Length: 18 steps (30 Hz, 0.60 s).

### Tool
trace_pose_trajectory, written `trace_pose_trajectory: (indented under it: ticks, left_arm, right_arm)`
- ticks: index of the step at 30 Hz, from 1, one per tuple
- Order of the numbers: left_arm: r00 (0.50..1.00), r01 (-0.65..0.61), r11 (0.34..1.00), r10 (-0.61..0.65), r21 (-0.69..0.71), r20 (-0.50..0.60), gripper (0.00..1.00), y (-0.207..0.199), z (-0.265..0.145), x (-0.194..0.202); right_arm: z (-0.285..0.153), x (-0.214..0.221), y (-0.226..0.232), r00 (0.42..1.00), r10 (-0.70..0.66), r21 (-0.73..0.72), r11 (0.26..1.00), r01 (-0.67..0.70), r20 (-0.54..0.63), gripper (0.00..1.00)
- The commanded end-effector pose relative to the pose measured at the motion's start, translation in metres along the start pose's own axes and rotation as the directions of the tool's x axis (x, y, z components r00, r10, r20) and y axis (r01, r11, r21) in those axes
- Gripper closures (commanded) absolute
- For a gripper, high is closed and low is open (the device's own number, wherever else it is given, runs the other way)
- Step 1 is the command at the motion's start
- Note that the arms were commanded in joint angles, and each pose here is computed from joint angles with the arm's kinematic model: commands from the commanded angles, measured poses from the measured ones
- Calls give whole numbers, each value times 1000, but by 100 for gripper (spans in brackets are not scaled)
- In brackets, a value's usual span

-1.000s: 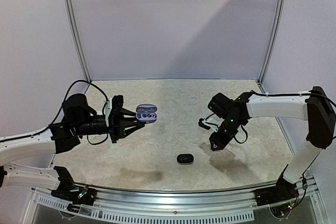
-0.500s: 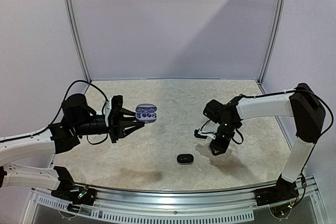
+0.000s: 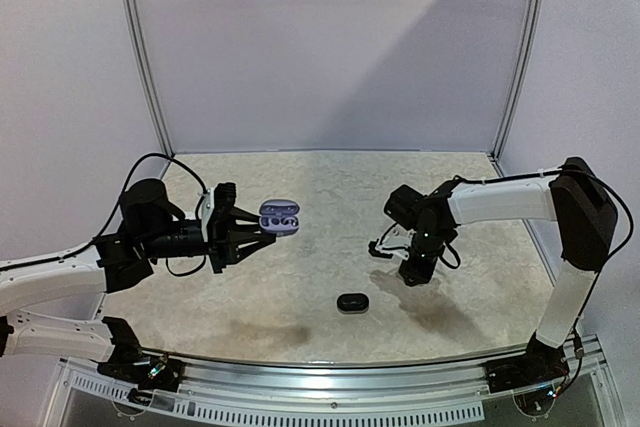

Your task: Insert the wireless bluetooth earbuds into the charging case

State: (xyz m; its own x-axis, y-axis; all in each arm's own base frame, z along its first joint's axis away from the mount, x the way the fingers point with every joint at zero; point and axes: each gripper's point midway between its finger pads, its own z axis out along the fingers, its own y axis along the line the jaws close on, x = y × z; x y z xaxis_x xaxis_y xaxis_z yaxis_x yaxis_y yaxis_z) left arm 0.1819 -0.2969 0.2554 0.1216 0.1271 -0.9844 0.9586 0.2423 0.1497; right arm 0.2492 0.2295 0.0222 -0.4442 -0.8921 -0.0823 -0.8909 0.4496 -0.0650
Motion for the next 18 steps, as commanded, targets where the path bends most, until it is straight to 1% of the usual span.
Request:
trace_pose_trajectory:
  ticks: [1, 11, 18]
  left_arm:
    - [1000, -6, 1000, 6, -1, -8, 100, 2, 0, 1]
    - [1000, -6, 1000, 6, 0, -11, 100, 2, 0, 2]
    - [1000, -5, 1000, 5, -4, -15, 100, 2, -1, 4]
  right_arm:
    - [2, -11, -10, 999, -33, 50, 998, 32, 10, 71]
    - [2, -25, -16, 999, -49, 58, 997, 47, 25, 81]
    - [1, -20, -14, 1000, -21, 47, 999, 22, -15, 80]
